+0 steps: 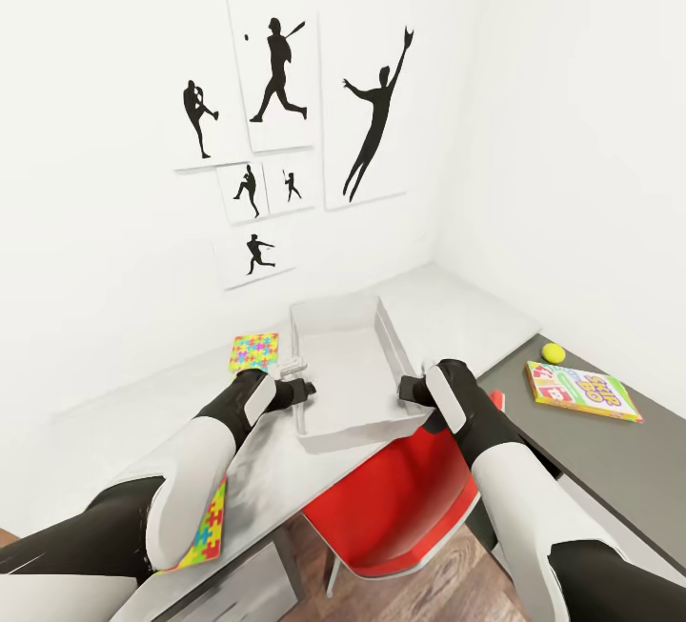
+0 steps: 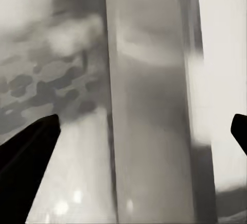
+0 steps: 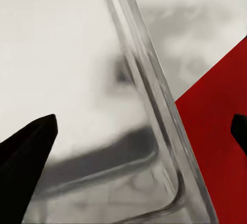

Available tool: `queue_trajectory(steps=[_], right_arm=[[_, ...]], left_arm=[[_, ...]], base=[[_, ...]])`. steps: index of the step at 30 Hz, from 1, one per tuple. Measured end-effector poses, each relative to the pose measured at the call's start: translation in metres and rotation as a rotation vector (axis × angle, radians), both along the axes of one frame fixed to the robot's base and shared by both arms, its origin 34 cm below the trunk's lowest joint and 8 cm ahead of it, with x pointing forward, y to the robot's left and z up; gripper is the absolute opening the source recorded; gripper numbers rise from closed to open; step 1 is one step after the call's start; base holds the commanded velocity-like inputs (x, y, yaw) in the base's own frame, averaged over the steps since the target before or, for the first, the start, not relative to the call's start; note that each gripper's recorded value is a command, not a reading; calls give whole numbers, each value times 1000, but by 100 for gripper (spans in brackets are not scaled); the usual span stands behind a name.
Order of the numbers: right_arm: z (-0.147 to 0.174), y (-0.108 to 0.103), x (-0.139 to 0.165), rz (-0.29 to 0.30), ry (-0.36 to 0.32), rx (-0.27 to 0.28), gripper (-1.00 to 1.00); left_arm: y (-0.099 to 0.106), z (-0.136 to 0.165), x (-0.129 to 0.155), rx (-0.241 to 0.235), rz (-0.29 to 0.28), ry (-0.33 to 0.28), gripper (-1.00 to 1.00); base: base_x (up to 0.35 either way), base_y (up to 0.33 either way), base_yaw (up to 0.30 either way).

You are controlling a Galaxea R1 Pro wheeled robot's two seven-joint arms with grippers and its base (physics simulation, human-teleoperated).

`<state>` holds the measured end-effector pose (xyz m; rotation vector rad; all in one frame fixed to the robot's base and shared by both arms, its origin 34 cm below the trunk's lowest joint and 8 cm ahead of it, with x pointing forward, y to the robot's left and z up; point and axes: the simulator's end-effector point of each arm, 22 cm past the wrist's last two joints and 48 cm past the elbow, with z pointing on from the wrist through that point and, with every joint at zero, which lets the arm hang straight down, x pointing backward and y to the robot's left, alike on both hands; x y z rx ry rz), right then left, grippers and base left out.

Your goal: Put all the toys in the child's room - the three board games (two on the bed and one on the table), the two jigsaw puzzles on the table, and the tennis ball on the table - inside the toy box on the table in the child's room.

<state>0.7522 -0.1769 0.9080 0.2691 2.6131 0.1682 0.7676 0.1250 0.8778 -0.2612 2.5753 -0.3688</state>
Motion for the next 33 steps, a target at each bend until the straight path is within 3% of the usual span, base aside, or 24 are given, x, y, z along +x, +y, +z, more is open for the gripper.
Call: queue_trajectory(steps=[19,22,28,33], right_arm=[[4,-1,3,-1,-8,6,100],[20,0,10,3,-41,12,100],[72,1,23,29,-127,27,100],[99,2,25,48,-171,32,100]], left_arm=[[1,4,2,4,-8,5,100],[6,28,13,0,-17,-2,100],[29,124,46,-14,-13,-105,100],[33,172,50,-59,-25,-179,100]], base=[[0,0,0],[0,0,0],[0,0,0],[0,0,0]])
